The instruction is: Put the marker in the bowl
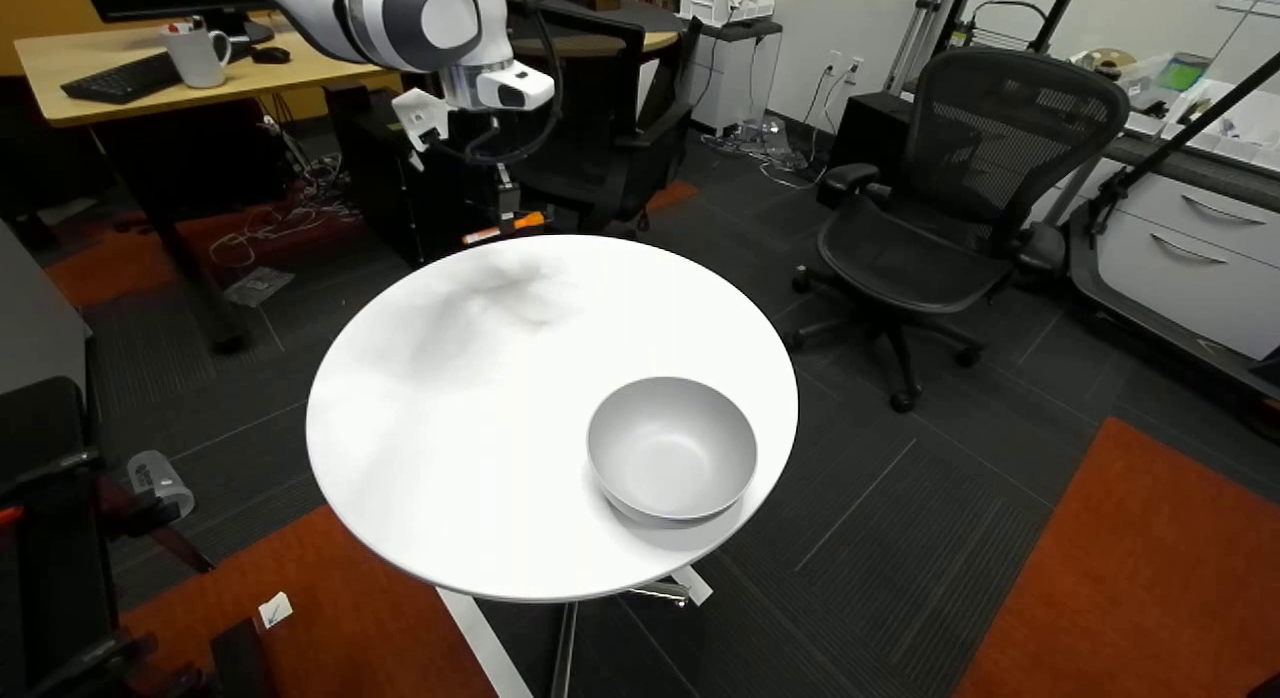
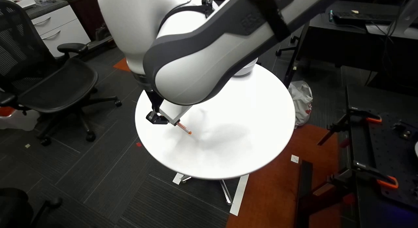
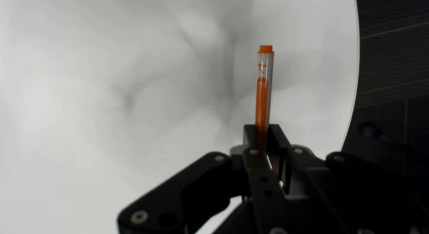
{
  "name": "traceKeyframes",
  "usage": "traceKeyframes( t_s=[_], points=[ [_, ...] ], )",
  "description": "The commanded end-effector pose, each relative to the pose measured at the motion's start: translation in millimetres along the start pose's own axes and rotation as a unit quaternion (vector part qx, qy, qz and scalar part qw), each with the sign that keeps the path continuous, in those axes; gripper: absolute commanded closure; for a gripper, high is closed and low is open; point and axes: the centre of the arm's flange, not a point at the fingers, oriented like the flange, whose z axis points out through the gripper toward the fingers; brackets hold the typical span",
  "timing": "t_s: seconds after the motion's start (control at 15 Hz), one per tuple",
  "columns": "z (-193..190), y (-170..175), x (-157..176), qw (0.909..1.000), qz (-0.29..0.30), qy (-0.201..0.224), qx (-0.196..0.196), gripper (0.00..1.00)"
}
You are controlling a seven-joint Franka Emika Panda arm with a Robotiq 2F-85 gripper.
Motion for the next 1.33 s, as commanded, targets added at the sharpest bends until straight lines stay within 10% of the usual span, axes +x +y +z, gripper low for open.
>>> traceKeyframes(
  t_s=[0.0, 0.6, 0.67, 1.27],
  points=[
    [-1.5, 21.1, -4.1, 0.9978, -0.013, 0.004, 0.065, 0.97],
    [19.6, 53.7, -16.4, 0.982, -0.044, -0.042, 0.179, 0.97],
    [19.8, 55.4, -16.8, 0.9809, -0.047, -0.045, 0.183, 0.64],
    [-12.9, 73.3, -30.8, 0.9832, -0.037, -0.029, 0.176, 0.05]
  ],
)
